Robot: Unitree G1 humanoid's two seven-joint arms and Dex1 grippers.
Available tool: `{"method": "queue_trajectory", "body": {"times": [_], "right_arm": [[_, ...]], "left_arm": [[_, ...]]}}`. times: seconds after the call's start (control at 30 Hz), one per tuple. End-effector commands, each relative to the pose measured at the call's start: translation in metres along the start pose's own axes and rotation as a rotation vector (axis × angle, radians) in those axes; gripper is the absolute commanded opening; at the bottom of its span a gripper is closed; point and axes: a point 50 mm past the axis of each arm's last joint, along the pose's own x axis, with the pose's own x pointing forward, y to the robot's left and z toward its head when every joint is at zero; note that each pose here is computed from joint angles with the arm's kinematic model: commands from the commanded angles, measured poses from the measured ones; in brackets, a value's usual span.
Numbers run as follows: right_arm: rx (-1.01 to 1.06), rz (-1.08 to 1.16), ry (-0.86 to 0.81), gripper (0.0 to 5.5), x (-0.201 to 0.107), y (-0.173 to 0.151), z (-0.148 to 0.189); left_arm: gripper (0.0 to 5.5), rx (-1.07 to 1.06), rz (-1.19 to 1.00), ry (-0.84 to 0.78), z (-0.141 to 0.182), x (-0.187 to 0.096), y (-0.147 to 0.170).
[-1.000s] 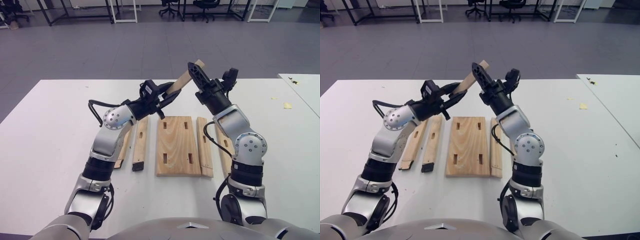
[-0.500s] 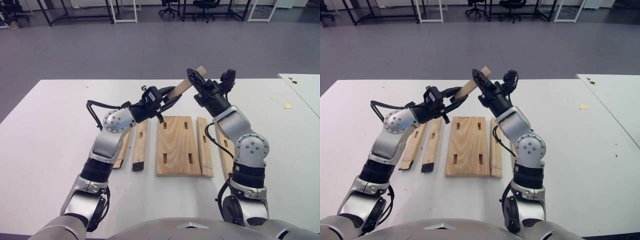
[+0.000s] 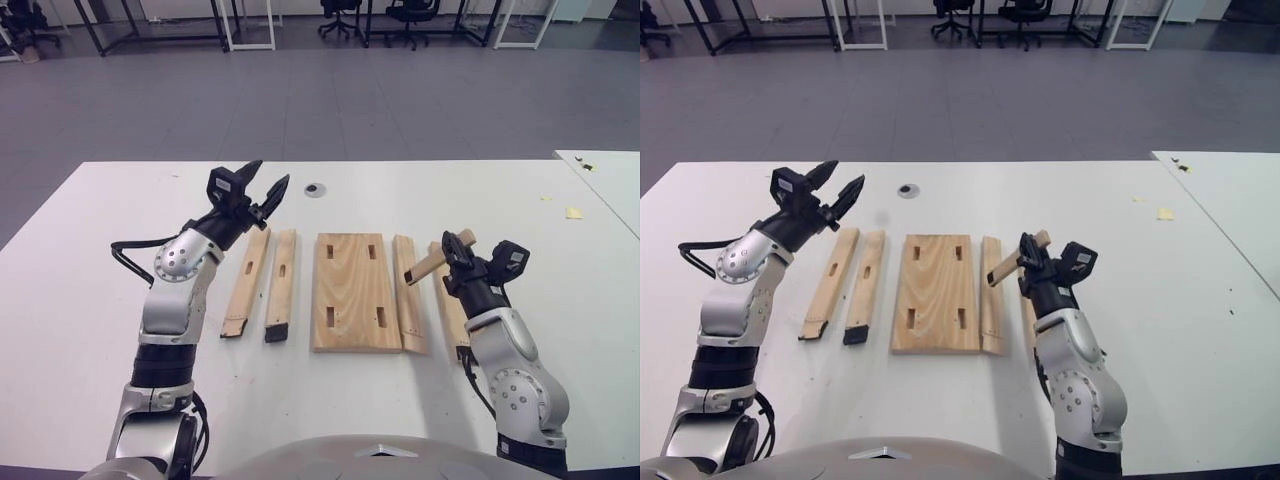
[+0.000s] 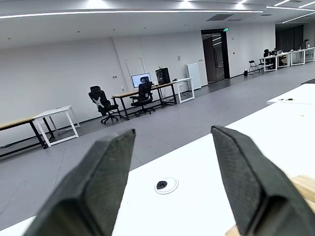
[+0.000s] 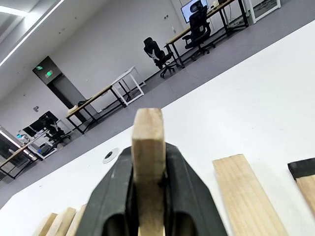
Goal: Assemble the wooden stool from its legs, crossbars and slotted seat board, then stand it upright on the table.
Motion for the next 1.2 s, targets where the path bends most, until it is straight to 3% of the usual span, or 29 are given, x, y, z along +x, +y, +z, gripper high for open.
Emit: {"method": "queue_trajectory", "body": {"times": [0.03, 0.23, 0.53, 0.73, 0.97, 1.2], "right_arm": [[-0.005, -0.025, -0.035, 0.41, 0.005, -0.005, -0.008], [-0.038, -0.054, -0.032, 0.41, 0.004, -0.010, -0.022], [-0.431, -0.058, 0.090, 0.41, 0.005, -0.016, -0.026], [-0.558, -0.061, 0.298, 0.41, -0.007, -0.040, -0.053], [-0.528, -0.062, 0.519, 0.41, -0.043, -0.082, -0.097], [-0.530, -0.024, 0.326, 0.41, -0.029, -0.080, -0.073]], "left_arm": [[2.83, -0.002, -0.019, -0.001, 0.003, 0.004, -0.003], [2.83, -0.003, -0.038, -0.001, 0.005, 0.005, -0.005], [2.83, -0.003, -0.022, 0.015, 0.003, 0.000, -0.008], [2.83, 0.063, -0.031, 0.054, -0.002, -0.003, -0.013], [2.83, 0.145, -0.064, 0.081, -0.004, -0.003, -0.019], [2.83, 0.144, -0.055, 0.076, -0.005, 0.000, -0.021]]}}
